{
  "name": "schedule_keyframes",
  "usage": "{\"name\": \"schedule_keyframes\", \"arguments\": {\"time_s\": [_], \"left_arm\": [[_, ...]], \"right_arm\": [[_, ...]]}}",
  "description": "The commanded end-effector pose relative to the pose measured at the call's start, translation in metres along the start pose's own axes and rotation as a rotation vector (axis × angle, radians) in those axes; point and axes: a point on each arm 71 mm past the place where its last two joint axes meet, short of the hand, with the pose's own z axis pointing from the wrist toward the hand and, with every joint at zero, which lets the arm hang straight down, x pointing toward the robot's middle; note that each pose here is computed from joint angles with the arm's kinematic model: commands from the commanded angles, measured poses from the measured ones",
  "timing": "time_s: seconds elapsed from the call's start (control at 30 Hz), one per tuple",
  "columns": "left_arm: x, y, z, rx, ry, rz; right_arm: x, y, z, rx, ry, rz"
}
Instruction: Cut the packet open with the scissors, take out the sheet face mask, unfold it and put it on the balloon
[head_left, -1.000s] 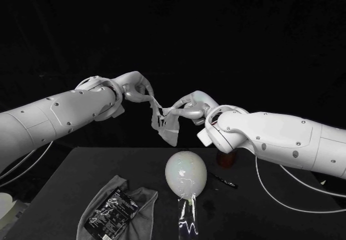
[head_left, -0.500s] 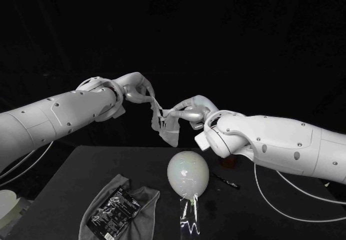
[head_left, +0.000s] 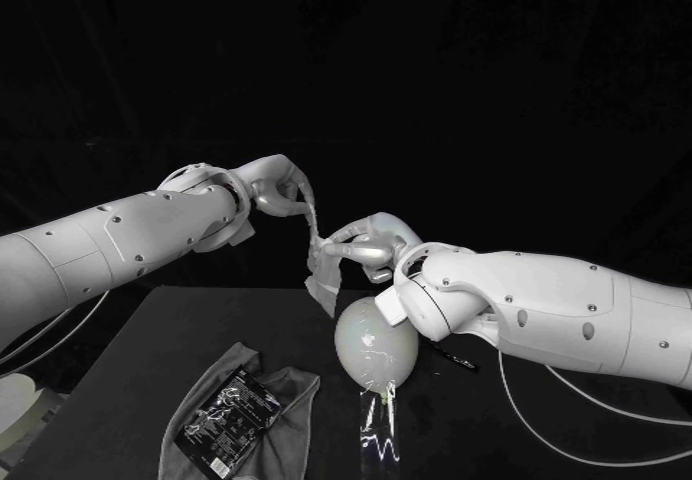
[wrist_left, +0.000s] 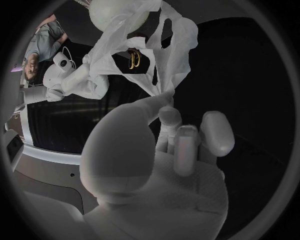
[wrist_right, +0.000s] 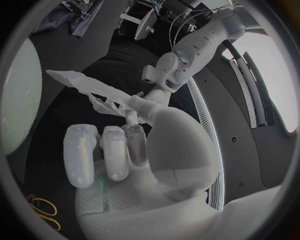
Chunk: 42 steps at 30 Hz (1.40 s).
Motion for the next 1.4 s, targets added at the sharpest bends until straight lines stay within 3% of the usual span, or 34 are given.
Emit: {"name": "schedule_keyframes", "arguments": {"time_s": [0.03,0.2,0.47,0.87,1.13,1.4], "left_arm": [[0.0046,-0.0010,-0.0014,0.010,0.018,0.004],[0.0119,-0.0009,-0.0060,0.014,0.038,-0.004],[0.0299,-0.0067,-0.0134,0.041,0.089,-0.022],[0.0627,-0.0235,-0.0213,0.102,0.166,-0.040],[0.0729,-0.0375,-0.0188,0.136,0.180,-0.049],[0.0784,-0.0491,-0.0096,0.160,0.177,-0.050]], "right_arm": [[0.013,-0.006,-0.003,0.008,0.023,0.034],[0.032,-0.017,-0.015,0.020,0.058,0.059],[0.037,-0.030,-0.035,0.032,0.048,0.073],[0.026,-0.041,-0.069,0.049,0.039,0.089],[0.013,-0.049,-0.094,0.065,0.018,0.102],[-0.001,-0.058,-0.113,0.079,-0.019,0.119]]}}
